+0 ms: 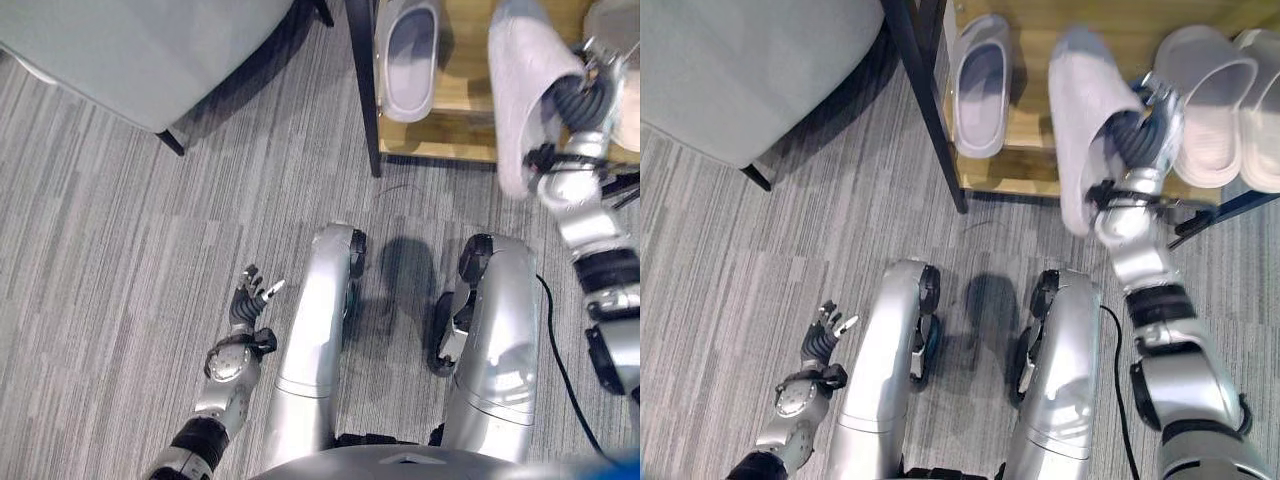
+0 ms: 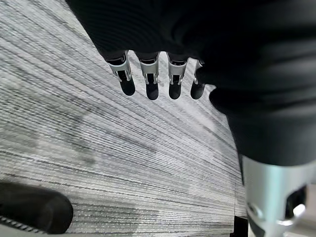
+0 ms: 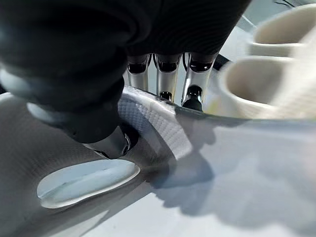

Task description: Arrange the slippers neatly on the shoe rack.

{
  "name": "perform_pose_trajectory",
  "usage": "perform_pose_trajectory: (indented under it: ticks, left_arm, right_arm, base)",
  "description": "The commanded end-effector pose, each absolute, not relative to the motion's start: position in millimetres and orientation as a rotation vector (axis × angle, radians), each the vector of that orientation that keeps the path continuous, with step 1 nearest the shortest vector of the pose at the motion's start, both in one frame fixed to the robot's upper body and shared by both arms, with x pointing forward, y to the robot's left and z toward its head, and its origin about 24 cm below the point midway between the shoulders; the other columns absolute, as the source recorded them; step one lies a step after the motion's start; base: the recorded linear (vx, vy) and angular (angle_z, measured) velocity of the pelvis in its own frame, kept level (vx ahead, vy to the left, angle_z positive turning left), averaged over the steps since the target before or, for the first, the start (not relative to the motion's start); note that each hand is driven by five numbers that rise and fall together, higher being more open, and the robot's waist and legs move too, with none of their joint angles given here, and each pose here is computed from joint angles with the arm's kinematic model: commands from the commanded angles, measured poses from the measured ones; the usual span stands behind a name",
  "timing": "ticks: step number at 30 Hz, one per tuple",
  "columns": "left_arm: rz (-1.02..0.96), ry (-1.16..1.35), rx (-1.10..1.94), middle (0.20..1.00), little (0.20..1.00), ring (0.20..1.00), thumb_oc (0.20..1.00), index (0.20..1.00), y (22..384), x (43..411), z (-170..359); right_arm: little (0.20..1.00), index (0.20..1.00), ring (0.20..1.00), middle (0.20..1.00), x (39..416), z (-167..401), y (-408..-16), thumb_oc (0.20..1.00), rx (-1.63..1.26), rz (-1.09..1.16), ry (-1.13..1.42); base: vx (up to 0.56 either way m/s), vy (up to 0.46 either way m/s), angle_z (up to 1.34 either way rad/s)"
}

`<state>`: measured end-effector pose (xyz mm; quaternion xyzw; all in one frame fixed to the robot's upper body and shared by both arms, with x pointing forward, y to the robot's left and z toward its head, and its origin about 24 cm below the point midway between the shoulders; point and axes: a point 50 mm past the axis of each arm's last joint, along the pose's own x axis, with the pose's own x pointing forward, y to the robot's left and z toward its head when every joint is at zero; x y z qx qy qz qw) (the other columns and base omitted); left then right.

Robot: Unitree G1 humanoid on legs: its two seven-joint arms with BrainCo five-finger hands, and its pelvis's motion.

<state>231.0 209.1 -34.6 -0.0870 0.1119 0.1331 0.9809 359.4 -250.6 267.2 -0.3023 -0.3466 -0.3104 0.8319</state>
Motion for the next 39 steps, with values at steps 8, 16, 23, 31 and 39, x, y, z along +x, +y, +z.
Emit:
perform_pose_trajectory:
  ticks: [8,16,23,31,39]
  left_arm:
    - [0.213,0.147,-0.107,1.0,1.0,1.0,1.0,1.0,207,226,-26]
    - [0.146,0.121,-0.058,1.0,1.0,1.0,1.0,1.0,206,218,-21]
    - [0.041,0.071,0.064,1.0,1.0,1.0,1.0,1.0,204,212,-11]
    - [-0.05,0.083,0.142,1.0,1.0,1.0,1.0,1.0,195,209,-14]
    - [-0.062,0.208,0.14,1.0,1.0,1.0,1.0,1.0,190,203,-40]
  right_arm:
    - [0.2,0.2,0.2,0.2,377,340,-249,0.2,-0.648,-0.731,-0.763]
    - [0.2,0.2,0.2,0.2,377,358,-268,0.2,-0.639,-0.774,-0.694]
    - [0.2,0.2,0.2,0.2,374,366,-280,0.2,-0.618,-0.811,-0.674]
    - [1.0,1.0,1.0,1.0,379,370,-276,1.0,-0.653,-0.803,-0.633]
    - [1.0,1.0,1.0,1.0,382,366,-276,1.0,-0.568,-0.801,-0.589]
  base:
    - [-0.04,0.001,-0.05]
    - [0.0,0.003,0.0]
    - [0.0,0.002,0.0]
    - [0.0,0.019,-0.01]
    - [-0.02,0.008,0.0]
